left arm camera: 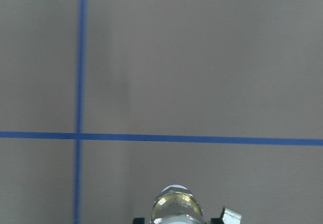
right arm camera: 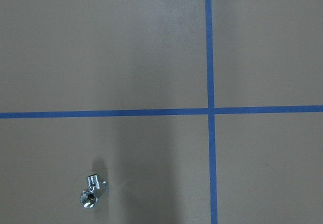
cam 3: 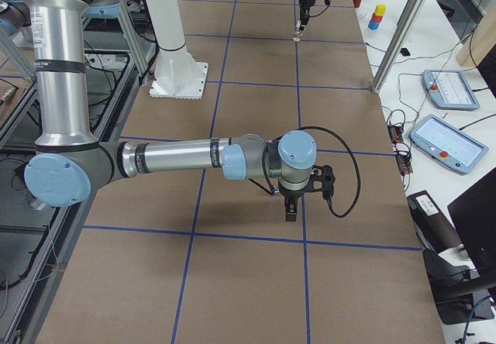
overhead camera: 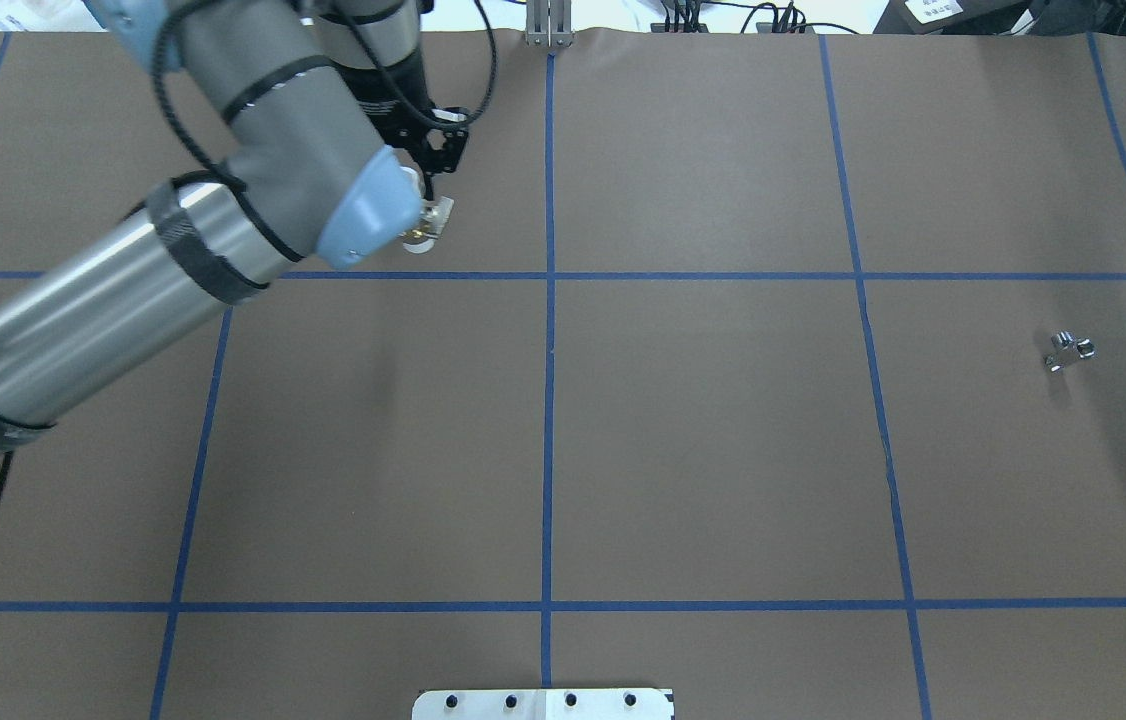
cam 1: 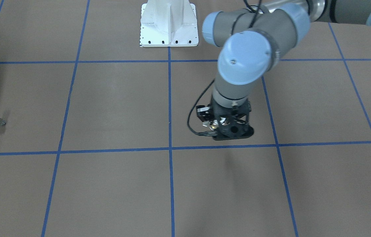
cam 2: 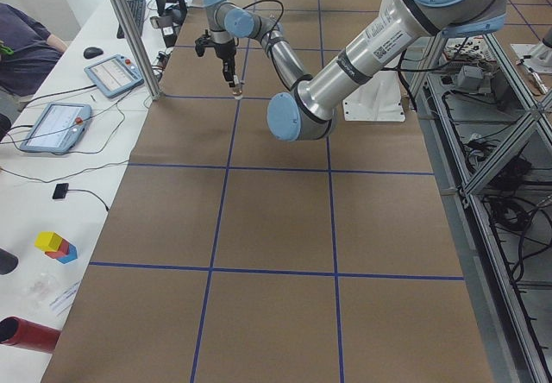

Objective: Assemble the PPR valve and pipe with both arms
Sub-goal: 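Lift the valve with the left gripper and carry it to the table center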

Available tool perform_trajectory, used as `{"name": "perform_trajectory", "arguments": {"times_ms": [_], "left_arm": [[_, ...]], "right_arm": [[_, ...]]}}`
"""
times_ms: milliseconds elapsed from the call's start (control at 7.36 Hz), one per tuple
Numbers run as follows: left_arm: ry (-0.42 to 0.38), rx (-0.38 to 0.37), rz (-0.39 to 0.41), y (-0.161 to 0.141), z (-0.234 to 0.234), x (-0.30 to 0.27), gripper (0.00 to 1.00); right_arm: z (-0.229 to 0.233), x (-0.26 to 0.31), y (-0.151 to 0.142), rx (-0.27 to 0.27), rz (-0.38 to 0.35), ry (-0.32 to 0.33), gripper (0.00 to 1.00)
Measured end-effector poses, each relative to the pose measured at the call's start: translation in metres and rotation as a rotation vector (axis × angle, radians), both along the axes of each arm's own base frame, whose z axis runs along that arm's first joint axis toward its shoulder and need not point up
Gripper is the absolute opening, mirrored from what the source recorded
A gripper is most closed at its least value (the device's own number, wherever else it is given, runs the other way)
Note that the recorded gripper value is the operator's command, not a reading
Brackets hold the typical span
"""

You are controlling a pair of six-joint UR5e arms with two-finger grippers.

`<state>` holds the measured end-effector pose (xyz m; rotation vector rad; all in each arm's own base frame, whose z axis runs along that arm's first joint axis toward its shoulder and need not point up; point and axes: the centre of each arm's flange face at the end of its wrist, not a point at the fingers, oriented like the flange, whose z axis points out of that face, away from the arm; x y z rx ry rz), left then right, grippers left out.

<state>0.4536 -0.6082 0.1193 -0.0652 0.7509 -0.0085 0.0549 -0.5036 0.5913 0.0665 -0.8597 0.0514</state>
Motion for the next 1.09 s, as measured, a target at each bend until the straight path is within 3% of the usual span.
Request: {"name": "perform_trajectory", "arguments": {"times_ms": [408, 1087], "left_arm": [[0.019, 0.059, 0.019, 0.015, -0.001, 0.095, 0.0], [0.038, 0.089, 0.077, 0.05, 0.003, 0.144, 0.0]], "right_arm": [[-0.002, 0.0, 0.0, 0.006, -0.001, 0.001, 0.99], [-0.002, -0.004, -0.001, 0.004, -0.008, -0.005, 0.99]]}}
